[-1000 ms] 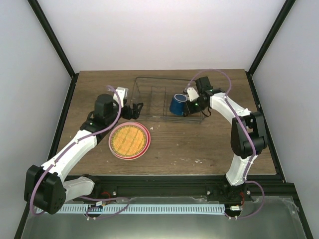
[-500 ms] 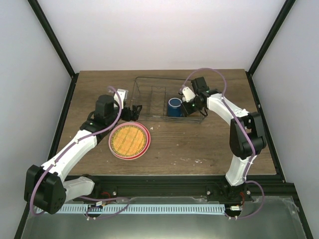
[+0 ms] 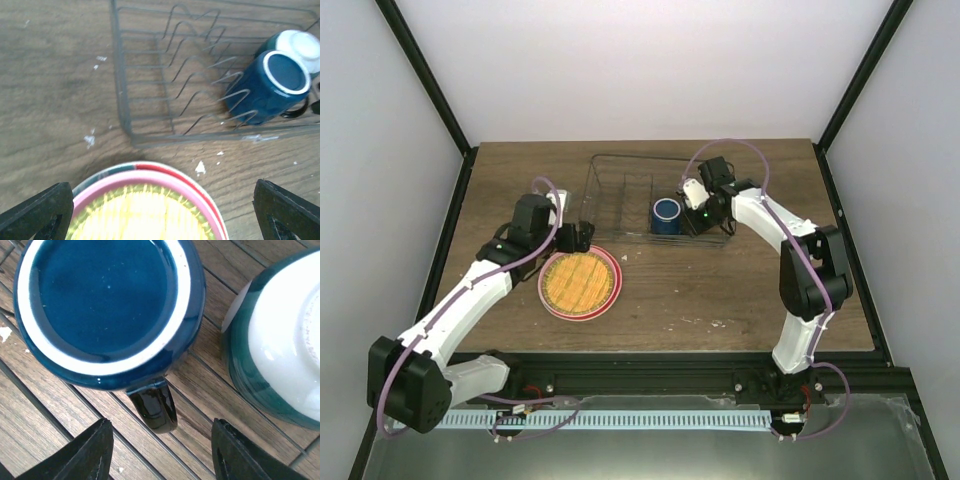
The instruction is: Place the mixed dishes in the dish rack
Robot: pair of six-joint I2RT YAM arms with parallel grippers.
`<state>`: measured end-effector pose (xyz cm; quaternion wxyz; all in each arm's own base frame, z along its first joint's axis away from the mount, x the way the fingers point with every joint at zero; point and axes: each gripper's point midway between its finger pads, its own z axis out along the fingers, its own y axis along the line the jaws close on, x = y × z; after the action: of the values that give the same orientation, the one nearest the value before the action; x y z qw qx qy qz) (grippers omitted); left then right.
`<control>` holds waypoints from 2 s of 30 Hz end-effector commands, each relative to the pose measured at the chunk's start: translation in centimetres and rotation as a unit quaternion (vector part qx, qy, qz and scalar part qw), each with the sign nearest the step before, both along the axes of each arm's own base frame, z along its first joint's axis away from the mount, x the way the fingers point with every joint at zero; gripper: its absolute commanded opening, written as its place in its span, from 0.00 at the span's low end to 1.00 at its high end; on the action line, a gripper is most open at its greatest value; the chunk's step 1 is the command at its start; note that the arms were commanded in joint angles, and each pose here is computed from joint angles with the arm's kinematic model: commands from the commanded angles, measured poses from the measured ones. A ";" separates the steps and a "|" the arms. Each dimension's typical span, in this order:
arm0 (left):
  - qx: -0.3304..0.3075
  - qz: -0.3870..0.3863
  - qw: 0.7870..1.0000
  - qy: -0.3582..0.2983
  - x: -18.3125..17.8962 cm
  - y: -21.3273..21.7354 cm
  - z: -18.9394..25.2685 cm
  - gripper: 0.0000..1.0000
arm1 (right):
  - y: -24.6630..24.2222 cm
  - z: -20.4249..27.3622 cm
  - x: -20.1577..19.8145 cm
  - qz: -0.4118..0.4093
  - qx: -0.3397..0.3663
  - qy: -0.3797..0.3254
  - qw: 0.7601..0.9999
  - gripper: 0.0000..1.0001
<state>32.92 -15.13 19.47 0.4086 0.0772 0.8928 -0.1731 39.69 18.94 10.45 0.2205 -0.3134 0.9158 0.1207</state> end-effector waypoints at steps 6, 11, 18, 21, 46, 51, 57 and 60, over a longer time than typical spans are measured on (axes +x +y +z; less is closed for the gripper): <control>0.082 0.104 0.984 0.120 -3.4 5.0 -2.2 1.00 | -1.1 5.7 0.6 -0.050 -0.017 -0.041 0.998 0.59; 0.092 0.082 0.973 0.196 -5.1 4.7 -5.0 1.00 | -1.2 9.5 1.7 -0.099 0.005 -0.057 0.993 0.60; 0.078 0.036 0.958 0.274 -6.2 3.5 -8.2 1.00 | -2.0 14.0 2.3 -0.160 0.015 -0.067 0.985 0.62; 0.081 0.029 0.954 0.288 -6.4 3.3 -8.8 1.00 | -2.3 15.2 2.1 -0.174 0.019 -0.071 0.982 0.62; 0.001 0.068 0.924 0.375 -6.1 5.6 -11.6 0.99 | -3.3 16.1 0.8 -0.194 0.015 -0.067 0.979 0.63; 0.003 0.062 0.926 0.373 -6.0 5.5 -11.5 0.99 | -3.1 16.0 1.0 -0.194 0.016 -0.064 0.979 0.63; 0.011 0.058 0.918 0.392 -5.9 5.5 -12.8 0.99 | -3.1 16.6 1.2 -0.193 0.015 -0.069 0.979 0.63; 0.032 0.065 0.915 0.396 -5.8 6.1 -13.3 0.99 | -3.3 16.8 1.2 -0.194 0.013 -0.072 0.978 0.64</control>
<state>26.61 -9.48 6.40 0.0279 -0.0499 0.9872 -0.1486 40.71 15.49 25.50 0.2913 -0.1364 0.9446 0.0662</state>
